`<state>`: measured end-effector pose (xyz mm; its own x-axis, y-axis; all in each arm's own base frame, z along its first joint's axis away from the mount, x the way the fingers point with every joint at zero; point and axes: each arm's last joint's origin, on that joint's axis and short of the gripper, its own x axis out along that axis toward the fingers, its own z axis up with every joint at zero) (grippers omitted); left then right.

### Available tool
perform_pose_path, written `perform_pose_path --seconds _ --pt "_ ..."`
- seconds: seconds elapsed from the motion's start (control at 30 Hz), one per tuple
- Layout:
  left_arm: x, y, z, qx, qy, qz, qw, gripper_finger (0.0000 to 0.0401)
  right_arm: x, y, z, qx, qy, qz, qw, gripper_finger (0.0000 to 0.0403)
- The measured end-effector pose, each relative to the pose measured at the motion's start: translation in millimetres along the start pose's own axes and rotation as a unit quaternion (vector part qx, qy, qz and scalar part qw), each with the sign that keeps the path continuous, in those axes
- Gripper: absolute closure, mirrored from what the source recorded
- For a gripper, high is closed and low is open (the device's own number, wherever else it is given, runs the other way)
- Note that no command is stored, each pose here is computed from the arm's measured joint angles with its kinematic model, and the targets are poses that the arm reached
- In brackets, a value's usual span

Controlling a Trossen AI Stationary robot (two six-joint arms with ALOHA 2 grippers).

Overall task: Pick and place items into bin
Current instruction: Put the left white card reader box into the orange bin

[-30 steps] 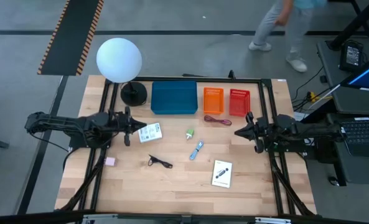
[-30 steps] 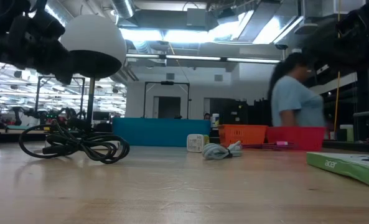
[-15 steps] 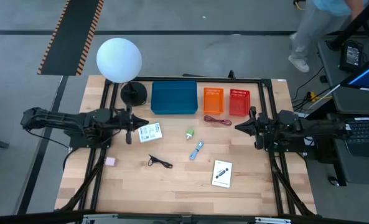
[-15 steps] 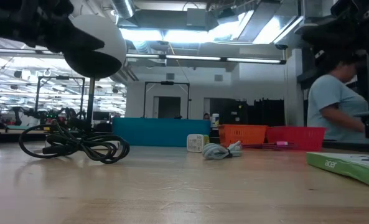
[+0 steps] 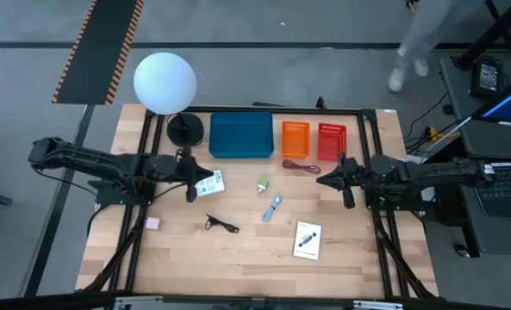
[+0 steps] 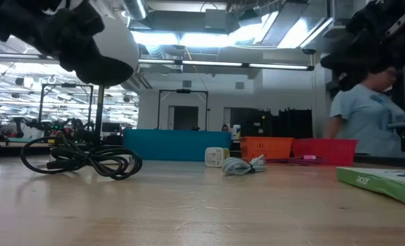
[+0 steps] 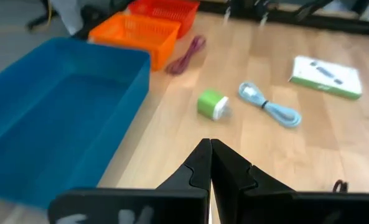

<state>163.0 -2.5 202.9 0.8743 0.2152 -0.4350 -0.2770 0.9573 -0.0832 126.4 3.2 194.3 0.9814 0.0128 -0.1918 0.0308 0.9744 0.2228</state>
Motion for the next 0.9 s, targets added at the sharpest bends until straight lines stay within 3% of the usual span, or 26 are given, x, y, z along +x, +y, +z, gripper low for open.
perform_pose_path --seconds 0.23,0.4,0.7,0.9 --pt "6.7 -8.1 16.0 -0.008 0.106 0.025 0.994 0.0399 9.4 1.7 6.4 -0.005 -0.032 0.007 0.999 0.0403" --pt "8.2 -13.8 29.6 -0.001 0.136 0.027 0.99 0.0399 19.0 2.2 7.8 -0.014 -0.04 0.009 0.999 0.0403" --pt "6.8 -14.9 35.7 -0.003 0.156 0.033 0.987 0.0399 40.3 8.1 29.3 -0.042 0.006 0.005 0.999 0.0403" --pt "6.6 -15.3 35.2 -0.004 0.16 0.025 0.987 0.0399 50.9 15.3 46.7 -0.064 0.075 0.022 0.995 0.0403"
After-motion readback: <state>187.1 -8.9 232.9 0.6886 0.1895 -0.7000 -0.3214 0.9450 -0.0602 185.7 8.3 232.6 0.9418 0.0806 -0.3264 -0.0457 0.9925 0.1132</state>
